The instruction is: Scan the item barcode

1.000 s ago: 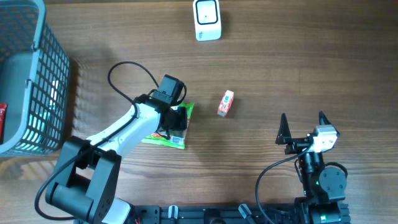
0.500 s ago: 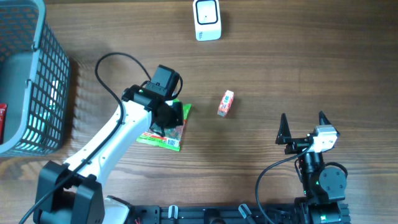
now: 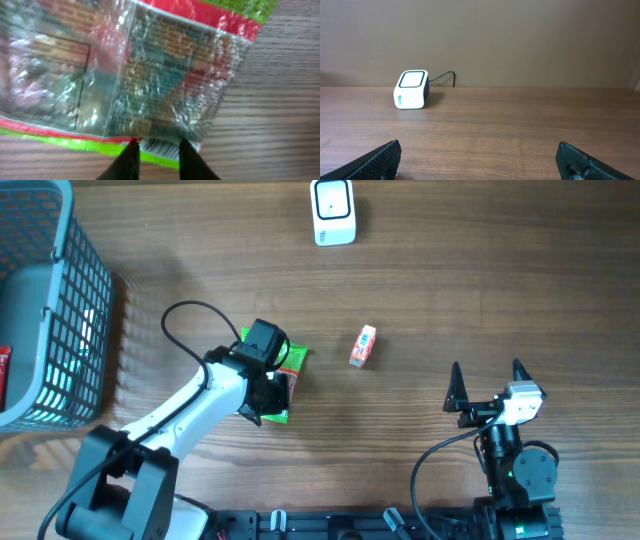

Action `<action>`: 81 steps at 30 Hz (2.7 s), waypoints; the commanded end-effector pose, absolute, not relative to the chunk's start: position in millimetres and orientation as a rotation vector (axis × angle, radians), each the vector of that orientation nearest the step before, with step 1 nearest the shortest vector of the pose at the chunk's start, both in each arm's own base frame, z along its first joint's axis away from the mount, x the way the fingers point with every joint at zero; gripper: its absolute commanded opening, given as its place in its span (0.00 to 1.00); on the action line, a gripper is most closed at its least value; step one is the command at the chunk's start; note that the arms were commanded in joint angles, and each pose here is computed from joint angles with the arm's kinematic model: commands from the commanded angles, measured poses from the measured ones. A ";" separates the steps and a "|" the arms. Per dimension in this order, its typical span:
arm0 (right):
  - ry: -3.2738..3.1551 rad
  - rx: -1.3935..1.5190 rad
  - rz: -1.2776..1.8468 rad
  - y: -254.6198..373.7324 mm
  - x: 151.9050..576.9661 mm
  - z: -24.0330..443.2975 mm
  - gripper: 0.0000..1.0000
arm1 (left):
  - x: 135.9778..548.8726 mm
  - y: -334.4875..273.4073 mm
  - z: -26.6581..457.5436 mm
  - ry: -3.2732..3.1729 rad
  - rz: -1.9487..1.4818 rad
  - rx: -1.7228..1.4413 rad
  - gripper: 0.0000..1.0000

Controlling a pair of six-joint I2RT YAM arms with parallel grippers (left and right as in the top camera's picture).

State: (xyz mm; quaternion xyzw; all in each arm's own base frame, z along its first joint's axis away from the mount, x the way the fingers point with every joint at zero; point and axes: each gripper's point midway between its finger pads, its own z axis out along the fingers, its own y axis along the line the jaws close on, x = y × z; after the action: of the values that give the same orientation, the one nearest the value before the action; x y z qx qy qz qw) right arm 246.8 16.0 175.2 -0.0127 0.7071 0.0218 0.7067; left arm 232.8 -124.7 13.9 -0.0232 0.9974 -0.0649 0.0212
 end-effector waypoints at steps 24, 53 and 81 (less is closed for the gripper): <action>1.560 -0.033 0.038 15.3 246.5 177.5 1.00 | 275.0 -65.9 1.4 3.124 -0.123 -0.436 0.51; 1.560 -0.033 0.038 15.3 246.5 177.5 1.00 | 268.3 -57.6 -5.6 2.965 -0.194 -0.583 0.04; 1.560 -0.033 0.038 15.3 246.5 177.5 1.00 | 361.1 -87.6 184.3 2.634 -0.194 -0.286 0.14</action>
State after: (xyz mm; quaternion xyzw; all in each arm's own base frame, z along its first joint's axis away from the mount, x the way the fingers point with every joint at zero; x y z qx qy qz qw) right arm 246.8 16.1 175.4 -0.0129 0.7068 0.0219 0.7070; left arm 295.4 -115.9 55.9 -0.0932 0.9873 -0.0971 0.0849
